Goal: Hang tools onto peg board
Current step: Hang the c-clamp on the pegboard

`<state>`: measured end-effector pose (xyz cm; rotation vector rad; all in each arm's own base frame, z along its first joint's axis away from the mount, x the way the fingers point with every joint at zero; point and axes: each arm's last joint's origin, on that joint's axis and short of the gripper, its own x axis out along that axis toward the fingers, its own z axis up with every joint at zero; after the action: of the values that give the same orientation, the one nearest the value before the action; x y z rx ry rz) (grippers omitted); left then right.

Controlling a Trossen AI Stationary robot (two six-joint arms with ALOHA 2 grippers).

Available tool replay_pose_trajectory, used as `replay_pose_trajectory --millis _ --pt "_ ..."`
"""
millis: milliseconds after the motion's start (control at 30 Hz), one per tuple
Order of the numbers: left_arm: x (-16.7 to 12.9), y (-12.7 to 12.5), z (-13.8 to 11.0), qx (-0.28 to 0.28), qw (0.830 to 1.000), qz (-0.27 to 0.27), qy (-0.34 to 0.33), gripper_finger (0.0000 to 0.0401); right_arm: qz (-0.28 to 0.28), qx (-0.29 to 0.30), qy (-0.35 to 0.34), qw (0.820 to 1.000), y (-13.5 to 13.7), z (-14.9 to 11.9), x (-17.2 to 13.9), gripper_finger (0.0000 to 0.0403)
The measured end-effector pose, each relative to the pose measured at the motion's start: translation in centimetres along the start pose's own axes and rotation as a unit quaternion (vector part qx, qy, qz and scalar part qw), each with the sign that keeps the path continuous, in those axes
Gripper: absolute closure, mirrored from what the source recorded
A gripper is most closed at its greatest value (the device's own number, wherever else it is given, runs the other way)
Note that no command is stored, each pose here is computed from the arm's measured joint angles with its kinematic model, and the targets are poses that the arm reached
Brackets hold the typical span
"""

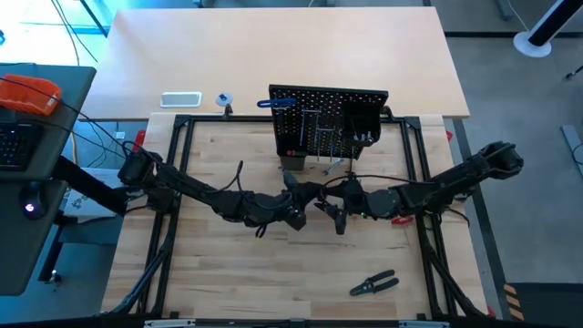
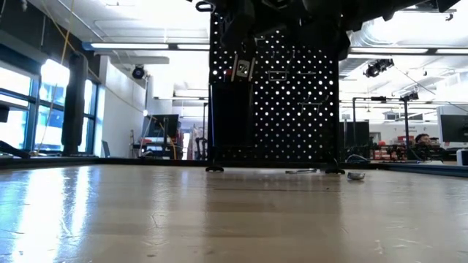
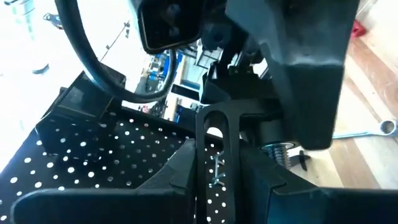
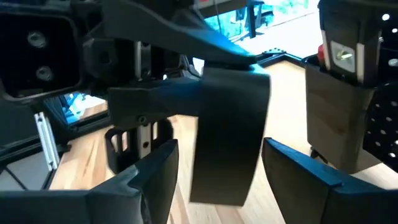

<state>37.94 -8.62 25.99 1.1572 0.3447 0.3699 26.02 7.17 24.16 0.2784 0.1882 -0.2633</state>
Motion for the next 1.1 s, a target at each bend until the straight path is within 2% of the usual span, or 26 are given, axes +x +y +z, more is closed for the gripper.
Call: replay_pose_trajectory --millis 200,533,733,967,1100 --pt "-0.01 -0.13 0.02 -0.002 1.0 -0.009 -0.009 0.0335 0.002 0.005 -0.003 1.0 -0.3 0.23 0.22 0.0199" --pt "-0.01 -0.19 0.01 0.0 1.0 -0.009 -0.011 0.0335 0.009 0.011 -0.001 1.0 -0.25 0.23 0.22 0.0306" --pt "0.0 -0.21 0.0 0.002 1.0 -0.009 -0.011 0.0334 0.004 0.006 0.001 1.0 -0.29 0.19 0.22 0.0306" --pt "-0.01 -0.16 -0.08 -0.003 1.0 0.0 0.006 0.0273 -0.017 -0.025 -0.001 1.0 -0.44 0.12 0.23 0.0306" --pt "-0.12 0.04 -0.06 -0.007 1.0 0.005 0.011 0.0254 -0.027 -0.028 -0.002 0.999 -0.52 0.12 0.2 0.0306"
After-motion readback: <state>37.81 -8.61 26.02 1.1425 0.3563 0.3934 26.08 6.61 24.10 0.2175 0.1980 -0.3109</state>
